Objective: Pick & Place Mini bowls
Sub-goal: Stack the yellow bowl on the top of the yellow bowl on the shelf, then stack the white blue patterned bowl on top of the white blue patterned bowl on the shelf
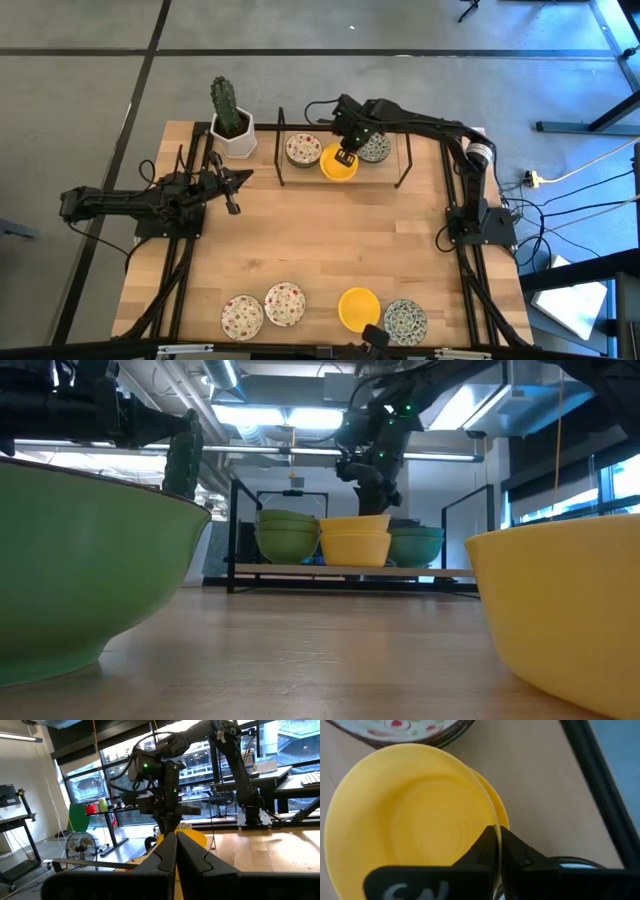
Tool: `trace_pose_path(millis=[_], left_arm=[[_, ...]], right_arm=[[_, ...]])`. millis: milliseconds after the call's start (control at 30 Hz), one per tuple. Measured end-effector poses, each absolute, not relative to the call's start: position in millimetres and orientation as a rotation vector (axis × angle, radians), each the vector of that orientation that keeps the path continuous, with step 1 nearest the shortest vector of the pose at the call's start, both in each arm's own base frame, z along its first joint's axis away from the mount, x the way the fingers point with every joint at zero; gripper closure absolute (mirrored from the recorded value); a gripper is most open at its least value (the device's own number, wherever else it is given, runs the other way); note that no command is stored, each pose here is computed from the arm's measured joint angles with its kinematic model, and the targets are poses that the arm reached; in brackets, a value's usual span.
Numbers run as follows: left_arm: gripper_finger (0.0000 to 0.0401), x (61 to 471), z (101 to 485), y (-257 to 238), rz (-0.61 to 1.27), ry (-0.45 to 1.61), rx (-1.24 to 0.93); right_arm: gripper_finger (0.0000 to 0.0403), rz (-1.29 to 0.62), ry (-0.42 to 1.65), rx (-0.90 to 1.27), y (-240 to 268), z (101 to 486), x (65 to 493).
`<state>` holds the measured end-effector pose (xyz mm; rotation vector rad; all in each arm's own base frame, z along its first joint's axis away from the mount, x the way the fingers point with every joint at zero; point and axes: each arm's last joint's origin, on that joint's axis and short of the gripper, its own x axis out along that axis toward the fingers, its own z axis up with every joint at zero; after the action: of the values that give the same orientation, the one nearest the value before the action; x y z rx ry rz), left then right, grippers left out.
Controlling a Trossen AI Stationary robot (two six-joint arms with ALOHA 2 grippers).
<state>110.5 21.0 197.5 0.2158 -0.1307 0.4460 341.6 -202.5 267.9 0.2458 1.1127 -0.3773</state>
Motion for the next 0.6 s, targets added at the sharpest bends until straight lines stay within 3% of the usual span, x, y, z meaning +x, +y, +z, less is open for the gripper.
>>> trace_pose_path(millis=[167, 600], left_arm=[[0.0397, 110.5, 197.5, 21.1, 0.446, -0.130, 0.216], [0.0397, 110.6, 196.8, 21.0, 0.445, -0.123, 0.218]], right_arm=[[0.0383, -0.364, 1.122, 0.233, -203.4, 264.0, 343.4], [0.0312, -0.366, 1.105, 0.225, -204.7, 267.6, 345.5]])
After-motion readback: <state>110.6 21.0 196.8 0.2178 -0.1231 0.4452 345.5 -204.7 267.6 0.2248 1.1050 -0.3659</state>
